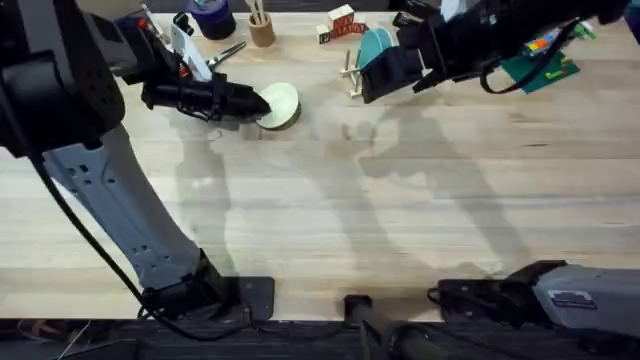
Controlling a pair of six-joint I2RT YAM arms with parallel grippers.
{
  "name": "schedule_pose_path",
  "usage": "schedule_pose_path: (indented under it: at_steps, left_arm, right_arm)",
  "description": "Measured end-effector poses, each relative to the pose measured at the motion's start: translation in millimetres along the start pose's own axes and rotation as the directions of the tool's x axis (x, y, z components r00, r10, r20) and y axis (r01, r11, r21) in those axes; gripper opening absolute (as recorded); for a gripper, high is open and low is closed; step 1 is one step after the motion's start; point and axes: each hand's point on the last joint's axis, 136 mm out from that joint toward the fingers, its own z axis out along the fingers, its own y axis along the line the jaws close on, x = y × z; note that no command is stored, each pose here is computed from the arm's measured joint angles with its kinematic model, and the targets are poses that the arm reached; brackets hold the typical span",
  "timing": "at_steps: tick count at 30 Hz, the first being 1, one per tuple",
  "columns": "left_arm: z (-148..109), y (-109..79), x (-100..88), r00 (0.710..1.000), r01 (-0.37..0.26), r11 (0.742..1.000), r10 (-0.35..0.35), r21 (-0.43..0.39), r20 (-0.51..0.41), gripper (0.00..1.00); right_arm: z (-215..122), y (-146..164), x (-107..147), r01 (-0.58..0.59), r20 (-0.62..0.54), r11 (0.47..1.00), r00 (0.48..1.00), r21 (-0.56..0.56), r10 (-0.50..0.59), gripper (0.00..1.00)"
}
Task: Pick up the plates from the table one by one and place each into a slot on the dish rack.
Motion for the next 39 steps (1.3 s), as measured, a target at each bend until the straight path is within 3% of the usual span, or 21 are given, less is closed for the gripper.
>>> schedule_pose_path:
  at_steps: [9,15,23,39]
  left_arm:
    - [0,-0.2,-0.1,1.0,0.0,1.0,0.0,0.002,0.001,0.04]
    - [0,-0.2,0.0,1.0,0.001,1.0,-0.001,0.002,0.001,0.04]
    - [0,-0.2,0.0,1.0,0.001,1.0,-0.001,0.002,0.001,0.04]
    - [0,-0.3,0.0,1.0,0.001,1.0,-0.001,0.002,0.001,0.04]
  right_arm:
    - [12,2,-7,0.007,0.0,1.0,1.0,-0.016,-0.007,0.996]
    - [43,12,-12,0.014,-0.038,0.999,0.999,-0.04,-0.015,0.996]
    - [78,27,-39,-0.01,0.009,0.989,1.0,-0.145,0.011,0.995]
    - [168,35,-68,-0.151,-0.006,0.946,0.988,-0.286,0.156,0.996]
